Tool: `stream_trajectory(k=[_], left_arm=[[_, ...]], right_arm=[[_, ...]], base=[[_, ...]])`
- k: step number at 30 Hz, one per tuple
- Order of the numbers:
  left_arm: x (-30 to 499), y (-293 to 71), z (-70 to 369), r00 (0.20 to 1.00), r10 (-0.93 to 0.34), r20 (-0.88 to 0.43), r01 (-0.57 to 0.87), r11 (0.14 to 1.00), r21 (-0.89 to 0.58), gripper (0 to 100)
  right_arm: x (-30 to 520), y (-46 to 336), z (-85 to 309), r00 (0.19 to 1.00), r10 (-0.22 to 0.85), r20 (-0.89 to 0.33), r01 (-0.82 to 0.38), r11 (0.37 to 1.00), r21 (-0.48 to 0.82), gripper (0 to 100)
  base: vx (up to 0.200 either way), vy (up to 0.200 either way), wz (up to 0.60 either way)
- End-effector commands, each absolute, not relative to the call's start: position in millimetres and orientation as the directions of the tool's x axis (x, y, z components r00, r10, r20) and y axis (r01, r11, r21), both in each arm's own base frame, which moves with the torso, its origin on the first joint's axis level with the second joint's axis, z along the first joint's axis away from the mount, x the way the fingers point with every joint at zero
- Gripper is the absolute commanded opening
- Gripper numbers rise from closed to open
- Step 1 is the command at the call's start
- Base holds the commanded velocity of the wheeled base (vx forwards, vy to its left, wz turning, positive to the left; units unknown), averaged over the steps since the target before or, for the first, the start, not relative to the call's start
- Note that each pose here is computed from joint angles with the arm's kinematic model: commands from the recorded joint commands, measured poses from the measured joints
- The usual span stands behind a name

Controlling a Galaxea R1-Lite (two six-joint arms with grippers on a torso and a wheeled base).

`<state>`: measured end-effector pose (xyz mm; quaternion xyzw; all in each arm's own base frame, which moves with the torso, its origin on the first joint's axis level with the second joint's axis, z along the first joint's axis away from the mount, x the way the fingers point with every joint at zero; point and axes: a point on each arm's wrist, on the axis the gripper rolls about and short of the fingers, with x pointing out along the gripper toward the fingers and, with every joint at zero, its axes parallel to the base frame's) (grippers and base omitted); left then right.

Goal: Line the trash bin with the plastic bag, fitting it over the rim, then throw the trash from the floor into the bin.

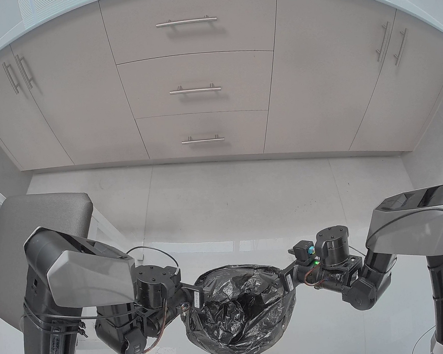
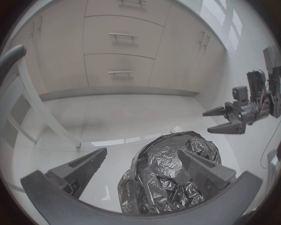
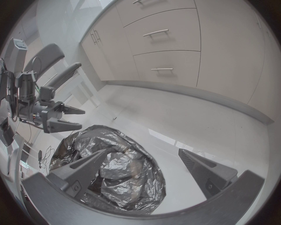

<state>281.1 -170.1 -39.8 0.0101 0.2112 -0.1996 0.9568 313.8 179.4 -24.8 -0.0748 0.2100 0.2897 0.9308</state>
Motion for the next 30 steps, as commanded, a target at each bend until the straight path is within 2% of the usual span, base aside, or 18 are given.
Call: stream_trajectory(k=[1, 11, 19, 25, 30], left_arm=[[276.8, -171.9, -26.0, 0.833, -0.402, -0.381, 0.429, 0.903, -0.017, 100], [272.0, -182.5, -33.6, 0.763, -0.467, -0.448, 0.575, 0.806, 0.139, 100], [287.8, -195.1, -8.6, 0.772, -0.454, -0.445, 0.598, 0.755, 0.269, 100], [290.1, -204.0, 7.6, 0.812, -0.416, -0.408, 0.553, 0.773, 0.312, 100], [281.3, -208.4, 22.6, 0.820, -0.429, -0.378, 0.541, 0.797, 0.269, 100]], right_arm=[[324.6, 168.5, -11.5, 0.781, 0.487, -0.391, -0.537, 0.843, -0.022, 100], [336.5, 151.7, 10.8, 0.827, 0.454, -0.332, -0.489, 0.872, -0.026, 100], [339.0, 147.2, 17.0, 0.839, 0.445, -0.314, -0.476, 0.879, -0.028, 100], [339.1, 146.0, 18.0, 0.841, 0.442, -0.311, -0.473, 0.880, -0.028, 100], [339.3, 145.5, 18.0, 0.842, 0.441, -0.311, -0.472, 0.881, -0.028, 100]], base=[[0.000, 0.000, 0.00], [0.000, 0.000, 0.00], [0.000, 0.000, 0.00], [0.000, 0.000, 0.00], [0.000, 0.000, 0.00]])
